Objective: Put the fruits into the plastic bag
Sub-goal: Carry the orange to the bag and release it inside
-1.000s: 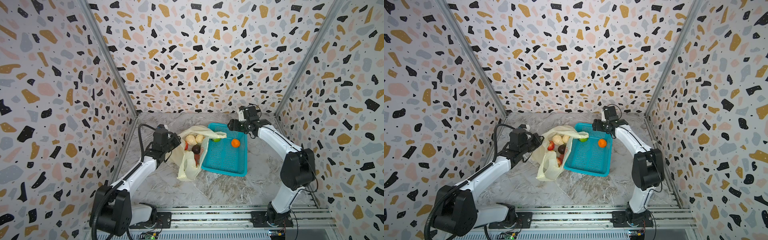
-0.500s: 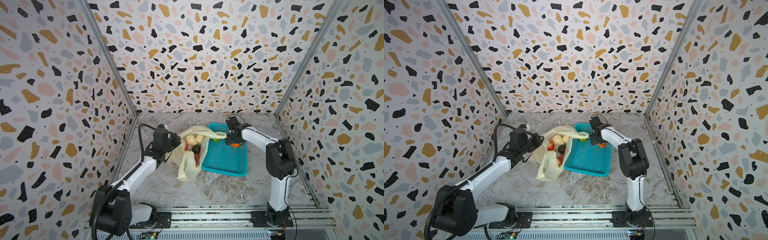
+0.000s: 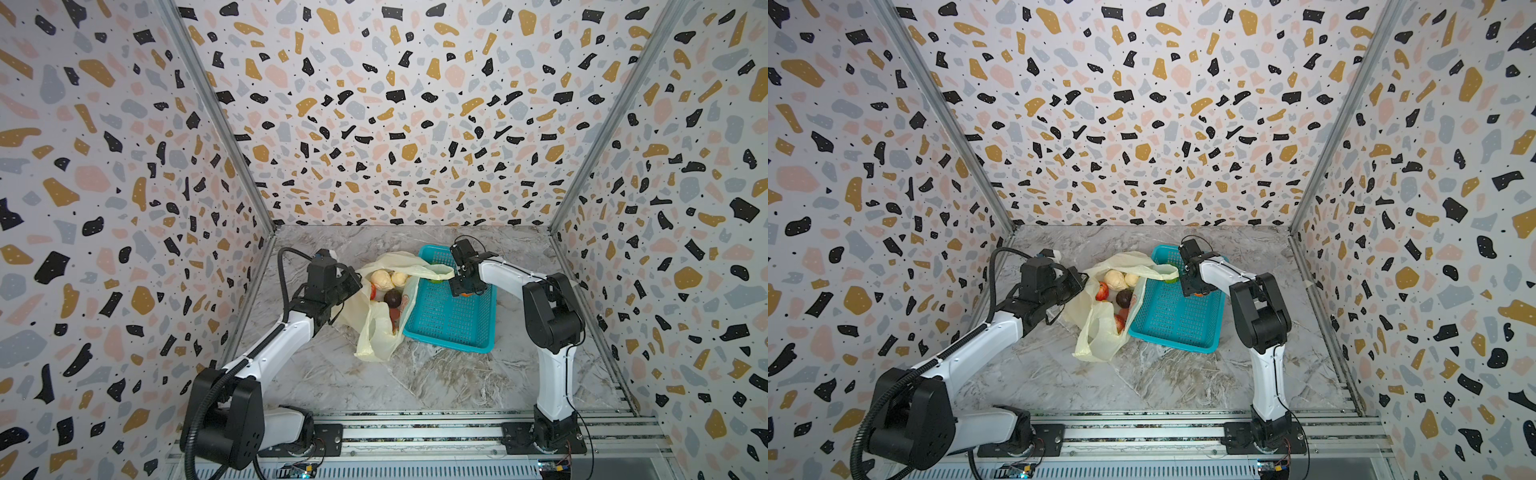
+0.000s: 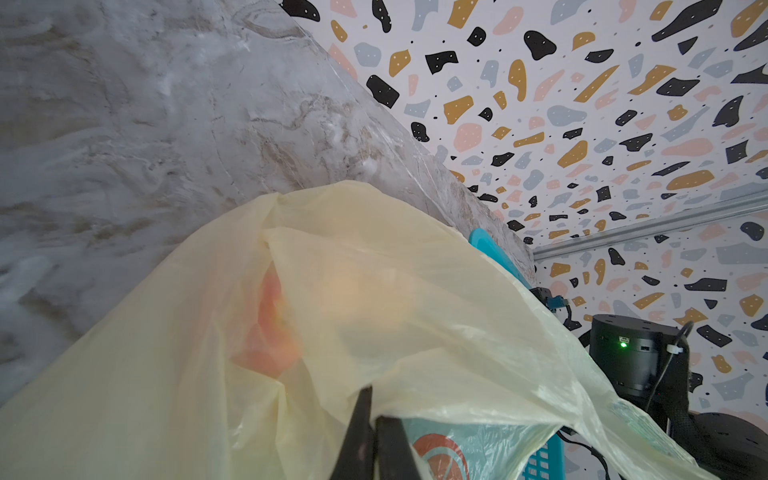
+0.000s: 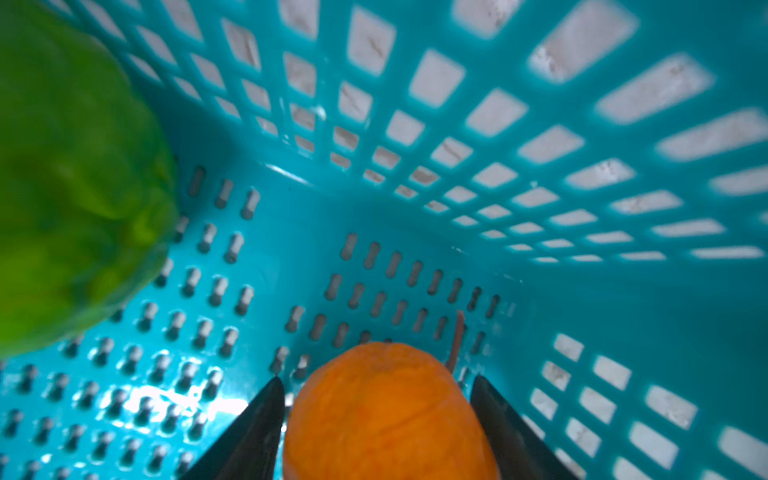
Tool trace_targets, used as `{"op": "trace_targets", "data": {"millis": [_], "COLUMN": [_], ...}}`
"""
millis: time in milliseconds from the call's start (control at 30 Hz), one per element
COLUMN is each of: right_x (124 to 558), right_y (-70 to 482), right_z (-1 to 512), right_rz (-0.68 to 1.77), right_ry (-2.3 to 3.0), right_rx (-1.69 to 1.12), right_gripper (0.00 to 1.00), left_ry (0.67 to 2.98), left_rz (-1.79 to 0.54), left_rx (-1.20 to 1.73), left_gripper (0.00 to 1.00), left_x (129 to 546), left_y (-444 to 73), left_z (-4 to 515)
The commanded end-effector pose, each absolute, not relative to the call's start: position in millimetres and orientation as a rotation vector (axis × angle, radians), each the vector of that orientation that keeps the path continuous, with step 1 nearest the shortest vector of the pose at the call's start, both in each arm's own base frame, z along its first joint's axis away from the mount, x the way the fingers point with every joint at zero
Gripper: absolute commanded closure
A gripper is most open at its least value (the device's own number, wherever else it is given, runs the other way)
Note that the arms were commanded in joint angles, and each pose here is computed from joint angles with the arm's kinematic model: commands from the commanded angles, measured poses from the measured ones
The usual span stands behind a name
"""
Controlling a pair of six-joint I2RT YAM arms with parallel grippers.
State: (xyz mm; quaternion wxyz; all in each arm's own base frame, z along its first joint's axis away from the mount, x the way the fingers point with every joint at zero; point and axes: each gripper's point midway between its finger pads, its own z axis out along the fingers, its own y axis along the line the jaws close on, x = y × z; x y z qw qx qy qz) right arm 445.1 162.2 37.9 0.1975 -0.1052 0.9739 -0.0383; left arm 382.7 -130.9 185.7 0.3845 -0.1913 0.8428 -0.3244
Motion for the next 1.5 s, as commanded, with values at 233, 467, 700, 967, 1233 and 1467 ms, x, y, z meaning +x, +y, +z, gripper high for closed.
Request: {"op": "trace_targets", "data": {"millis": [233,467,700,967,1233,1467], "right_x": [444,431,342,276,298,326], "right_y": [172,197,300,398,419,424], "right_z": [115,248,361,311,244,220], "right_rz": [0.088,0.32,0.726,1.056,0.932,0.858], "right_ry": [2.563,2.258,1.828,1.862,2.099,2.178], "right_rx": [-0.229,-0.254,-0.702,-0.999,-0.919,-0.84], "right_gripper": [0.52,0.51,0.5,0.49,0.49,0.47], "left_ry": [2.136,2.141,2.139,2.132,2.121,2.132], "left_rz": [-0.817,-0.819,-0.826,-0.835,-0.836,-0.817], "left_rx": [-0.459,-0.46,-0.456,-0.455,-0.434,-0.423], "left_gripper": [1.0,1.0,1.0,1.0,1.0,1.0], "left_x": [387,388,389,387,386,384], "left_y": [-131,-132,-133,-134,-134,-132], "left_z": [194,194,195,198,204,200]}}
